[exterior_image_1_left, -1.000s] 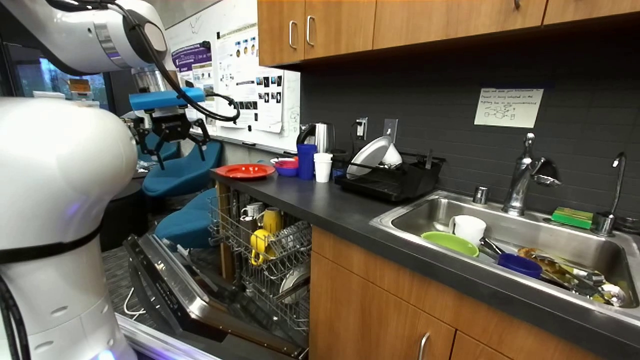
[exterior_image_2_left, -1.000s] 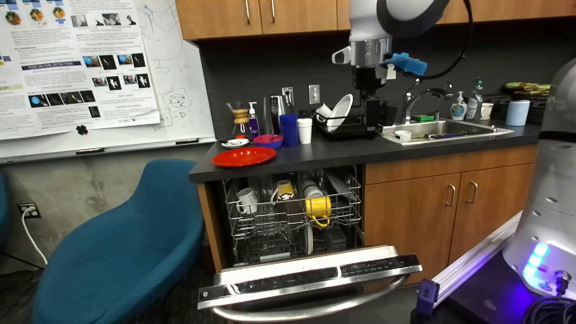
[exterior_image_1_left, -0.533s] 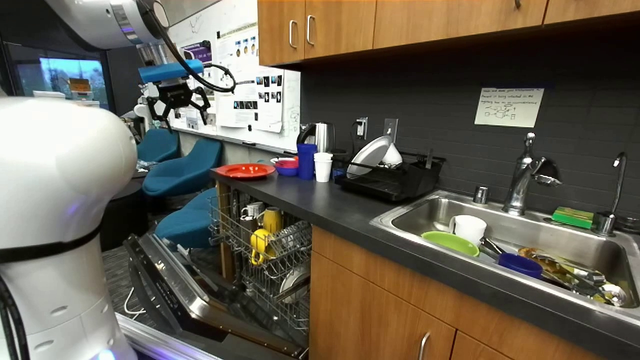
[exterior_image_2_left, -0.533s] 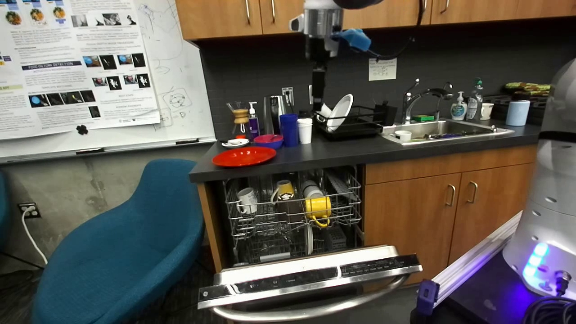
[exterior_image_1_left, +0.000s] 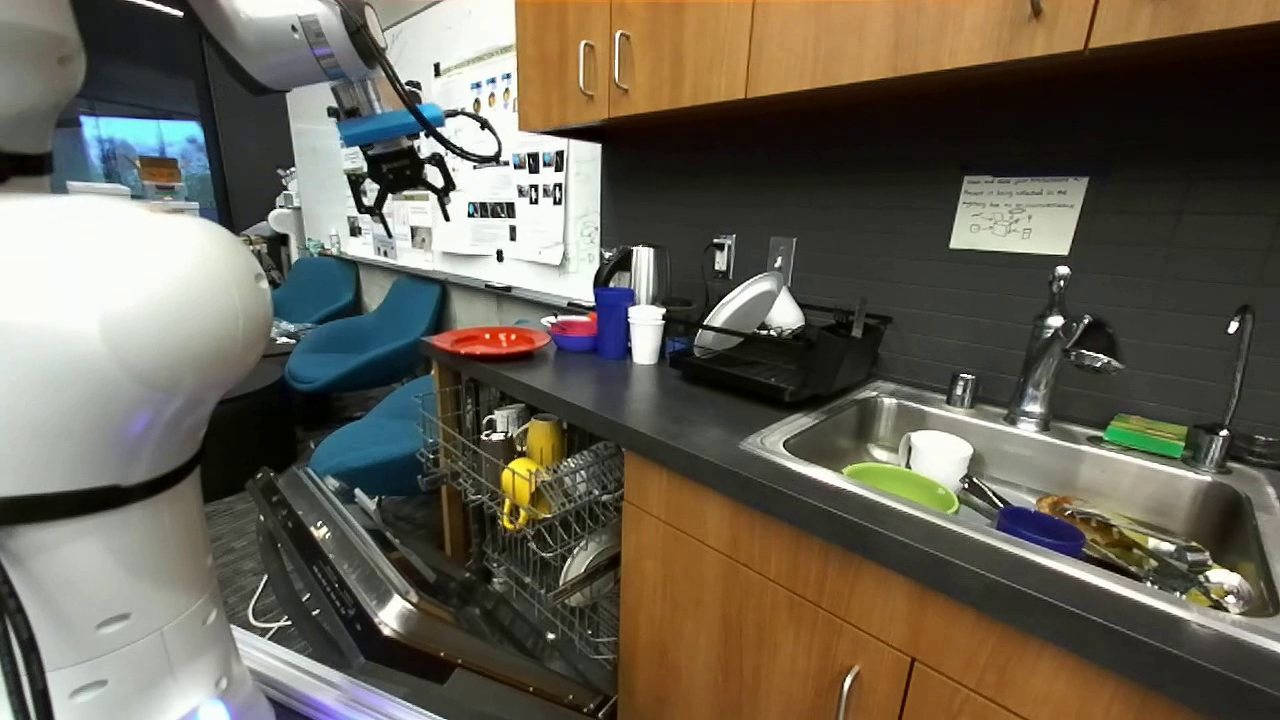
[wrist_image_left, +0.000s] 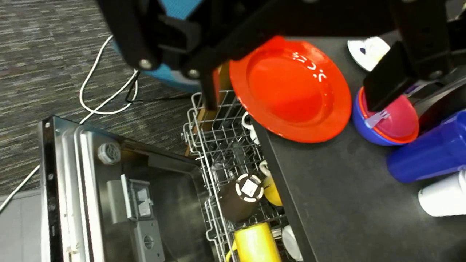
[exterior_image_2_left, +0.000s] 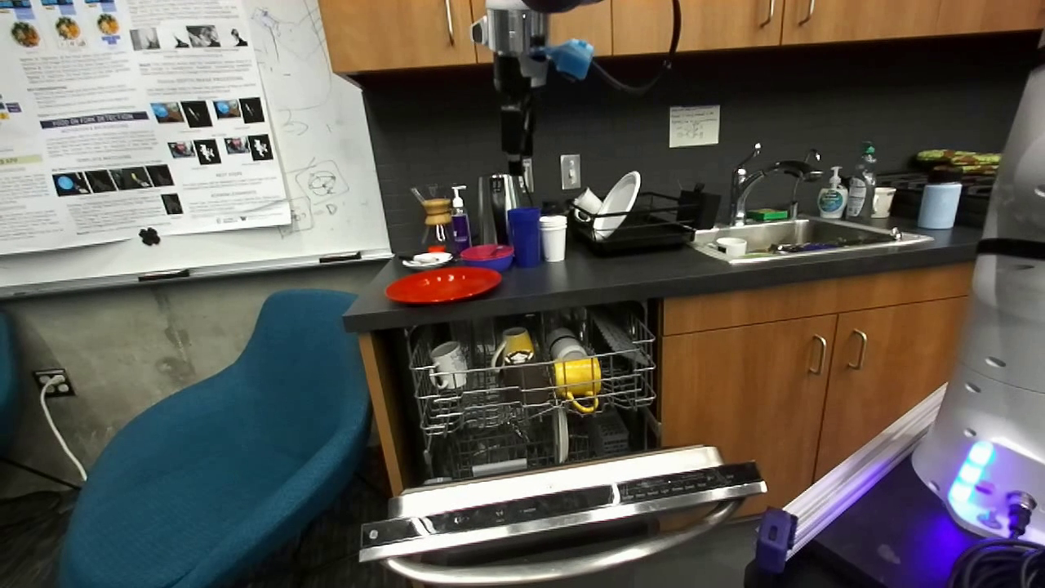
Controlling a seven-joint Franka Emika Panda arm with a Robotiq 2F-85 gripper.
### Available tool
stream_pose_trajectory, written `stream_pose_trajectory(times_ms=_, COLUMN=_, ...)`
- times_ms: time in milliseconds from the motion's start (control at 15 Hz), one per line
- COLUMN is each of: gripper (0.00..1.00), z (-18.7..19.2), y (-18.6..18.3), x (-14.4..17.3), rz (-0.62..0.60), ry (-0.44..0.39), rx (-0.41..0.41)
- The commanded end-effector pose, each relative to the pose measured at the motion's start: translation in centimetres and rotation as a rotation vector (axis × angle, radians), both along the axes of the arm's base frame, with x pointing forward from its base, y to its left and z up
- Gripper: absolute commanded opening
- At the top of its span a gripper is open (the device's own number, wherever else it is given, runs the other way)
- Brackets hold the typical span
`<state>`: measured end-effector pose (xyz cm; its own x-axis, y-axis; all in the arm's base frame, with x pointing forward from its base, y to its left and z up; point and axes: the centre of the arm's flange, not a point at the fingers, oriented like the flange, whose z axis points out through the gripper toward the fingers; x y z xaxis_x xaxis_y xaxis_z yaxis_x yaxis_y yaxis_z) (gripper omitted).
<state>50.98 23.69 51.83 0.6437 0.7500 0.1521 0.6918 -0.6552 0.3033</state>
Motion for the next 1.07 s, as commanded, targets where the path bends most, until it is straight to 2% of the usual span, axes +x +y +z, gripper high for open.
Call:
stream_pose_trajectory(times_ms=0, gripper=1.0, z=2.0, y=-0.9, x=3.6, rz=-0.023, ry=-0.041, rx=-0.03)
stream_pose_trajectory(times_ms=267, gripper=1.0, z=1.9, y=-1.1, x=5.4, rz=-0.005, ry=-0.072, rx=-0.04)
stream_pose_trajectory(times_ms=667, gripper=1.0, z=-0.4, y=1.2, x=8.1, rz=0.06, ry=-0.098, rx=-0.057)
stream_pose_trajectory(times_ms=1000, gripper=1.0, z=-3.3, y=2.8, x=10.6, rz=0.106, ry=-0.066, rx=-0.074)
